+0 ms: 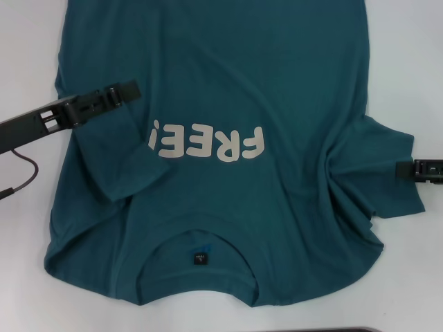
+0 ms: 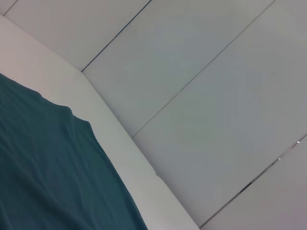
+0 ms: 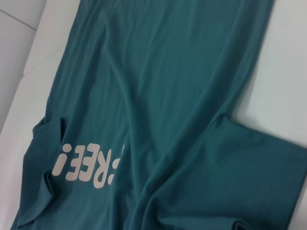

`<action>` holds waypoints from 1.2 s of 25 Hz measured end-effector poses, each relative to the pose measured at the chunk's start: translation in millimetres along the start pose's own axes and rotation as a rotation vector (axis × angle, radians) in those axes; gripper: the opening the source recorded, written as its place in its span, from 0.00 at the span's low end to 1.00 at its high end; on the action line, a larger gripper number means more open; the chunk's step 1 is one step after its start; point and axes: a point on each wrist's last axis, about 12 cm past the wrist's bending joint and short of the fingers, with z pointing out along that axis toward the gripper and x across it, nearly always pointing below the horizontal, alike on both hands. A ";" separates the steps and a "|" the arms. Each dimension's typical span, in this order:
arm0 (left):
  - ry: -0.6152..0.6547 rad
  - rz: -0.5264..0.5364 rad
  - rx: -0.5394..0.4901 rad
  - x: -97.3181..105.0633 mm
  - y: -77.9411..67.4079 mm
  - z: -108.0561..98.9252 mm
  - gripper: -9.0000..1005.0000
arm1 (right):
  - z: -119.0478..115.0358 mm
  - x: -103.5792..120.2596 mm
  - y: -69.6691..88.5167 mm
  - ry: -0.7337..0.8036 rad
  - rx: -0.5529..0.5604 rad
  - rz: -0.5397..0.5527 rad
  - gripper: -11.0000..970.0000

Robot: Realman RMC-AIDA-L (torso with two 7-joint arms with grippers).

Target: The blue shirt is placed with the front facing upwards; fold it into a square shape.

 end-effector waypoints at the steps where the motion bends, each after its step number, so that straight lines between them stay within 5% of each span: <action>1: 0.000 0.000 0.000 0.0 0.0 0.1 0.80 | 0.0 0.0 0.1 -0.001 -0.002 0.000 0.82; 6: 0.003 0.001 -0.001 -0.4 0.2 0.8 0.80 | -1.6 -1.5 0.1 -0.004 -0.002 -0.002 0.72; 28: 0.000 0.006 -0.013 -2.5 1.6 1.4 0.79 | 7.4 -18.9 4.9 -0.021 0.015 -0.013 0.65; 30: -0.001 0.007 -0.015 -2.9 1.8 1.1 0.79 | 7.8 -18.8 4.8 -0.021 0.016 -0.012 0.45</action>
